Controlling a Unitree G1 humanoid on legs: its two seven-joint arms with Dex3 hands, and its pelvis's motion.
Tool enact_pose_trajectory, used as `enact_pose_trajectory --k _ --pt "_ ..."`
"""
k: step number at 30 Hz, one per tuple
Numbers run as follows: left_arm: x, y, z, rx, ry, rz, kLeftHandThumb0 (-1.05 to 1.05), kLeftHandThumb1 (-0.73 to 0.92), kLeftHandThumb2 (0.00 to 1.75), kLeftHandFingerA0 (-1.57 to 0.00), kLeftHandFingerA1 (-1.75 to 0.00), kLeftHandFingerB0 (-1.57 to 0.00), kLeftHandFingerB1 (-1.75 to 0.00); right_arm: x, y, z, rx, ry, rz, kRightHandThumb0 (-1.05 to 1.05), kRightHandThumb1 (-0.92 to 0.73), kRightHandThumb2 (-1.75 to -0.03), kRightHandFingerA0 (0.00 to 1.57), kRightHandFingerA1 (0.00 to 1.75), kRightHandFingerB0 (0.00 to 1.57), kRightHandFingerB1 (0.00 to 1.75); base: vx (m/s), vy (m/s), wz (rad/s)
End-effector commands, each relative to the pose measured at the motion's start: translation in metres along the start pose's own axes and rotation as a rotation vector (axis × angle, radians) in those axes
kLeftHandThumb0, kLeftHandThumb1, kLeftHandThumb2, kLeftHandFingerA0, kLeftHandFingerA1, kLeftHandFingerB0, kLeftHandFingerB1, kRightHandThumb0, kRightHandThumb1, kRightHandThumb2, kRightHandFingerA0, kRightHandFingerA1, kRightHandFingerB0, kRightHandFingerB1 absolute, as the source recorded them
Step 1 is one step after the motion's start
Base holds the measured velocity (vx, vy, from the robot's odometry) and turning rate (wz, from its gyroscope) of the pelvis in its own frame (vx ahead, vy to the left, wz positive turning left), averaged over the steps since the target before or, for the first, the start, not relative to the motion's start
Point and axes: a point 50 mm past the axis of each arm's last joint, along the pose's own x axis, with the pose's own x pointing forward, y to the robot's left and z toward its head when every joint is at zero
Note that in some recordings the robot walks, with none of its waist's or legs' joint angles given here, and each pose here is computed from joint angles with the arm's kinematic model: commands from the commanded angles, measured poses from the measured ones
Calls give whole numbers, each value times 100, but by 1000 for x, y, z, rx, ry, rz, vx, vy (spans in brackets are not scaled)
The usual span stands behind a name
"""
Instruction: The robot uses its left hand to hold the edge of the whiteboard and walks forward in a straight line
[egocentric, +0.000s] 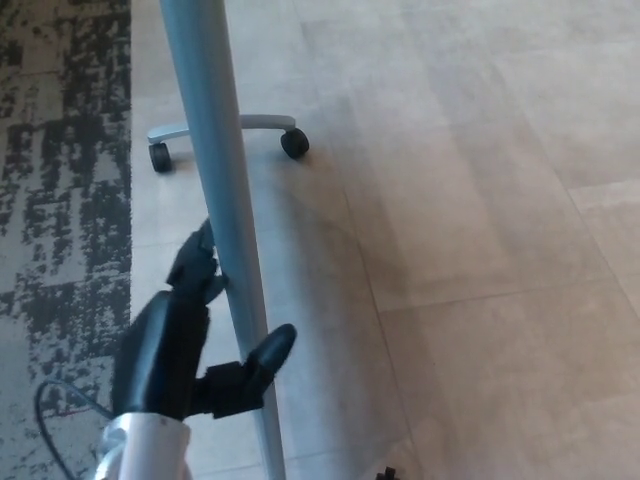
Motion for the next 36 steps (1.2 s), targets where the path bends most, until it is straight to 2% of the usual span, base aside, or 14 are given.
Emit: enact_pose_trajectory --k 1,7,12,13,16,20,21,25,26,27,32,33,35,36 --pt "-6 -19 3 -42 42 -23 -105 62 101 0 -32 0 -10 1 -3 8 -18 -43 -2 -42 -46 -54 31 54 26 32 0 0 0" --pt "-11 -38 13 -72 81 -12 -105 60 99 0 -36 0 -10 0 -3 9 -35 -47 -1 -45 -46 -54 32 54 26 32 0 0 0" --pt "-7 -50 15 31 91 142 -105 62 97 0 -32 0 -11 1 -3 11 -46 -56 -6 -42 -46 -54 33 54 27 32 0 0 1" --pt "1 -53 9 87 130 232 -98 61 92 0 -38 0 -23 0 -4 10 -62 -57 -10 -41 -46 -54 35 53 28 32 0 0 0" --pt "19 -57 0 94 221 337 -95 59 88 0 -36 0 -16 -3 -4 10 -95 -86 -3 -47 -46 -55 32 56 28 32 0 0 0" --pt "21 -57 -1 97 223 349 -95 59 88 0 -36 0 -16 -3 -3 10 -97 -86 -2 -47 -46 -55 32 56 28 32 0 0 0" --pt "39 -55 -13 236 283 416 -95 58 89 0 -43 0 -31 -4 1 9 -72 -94 23 -45 -45 -54 31 55 28 33 0 0 0" --pt "47 -51 -19 289 292 454 -93 57 88 0 -42 0 -30 -4 5 10 -79 -103 47 -51 -45 -54 30 55 28 32 0 0 0" --pt "55 -49 -24 339 300 478 -85 52 64 0 0 0 0 -5 3 12 -88 -115 44 -43 -46 -54 32 56 29 33 0 0 0" --pt "60 -48 -27 363 302 491 -94 58 84 0 -35 0 -23 -5 2 13 -79 -119 41 -40 -45 -54 33 56 31 32 0 0 0" --pt "68 -43 -34 390 295 532 -99 59 79 0 -25 0 -5 -6 1 12 -88 -115 41 -43 -47 -54 32 54 29 32 -1 0 1" --pt "71 -43 -35 389 282 541 -71 52 58 0 0 0 0 -7 -1 12 -121 -109 31 -48 -47 -55 35 54 32 31 0 0 0" --pt "73 -43 -35 389 278 549 -71 52 58 0 0 0 0 -7 -2 12 -134 -106 27 -48 -47 -55 35 54 32 31 0 0 0" --pt "74 -44 -34 372 264 556 -63 52 71 0 -42 0 0 -8 -4 12 -121 -105 27 -42 -46 -55 33 54 32 31 0 0 0"
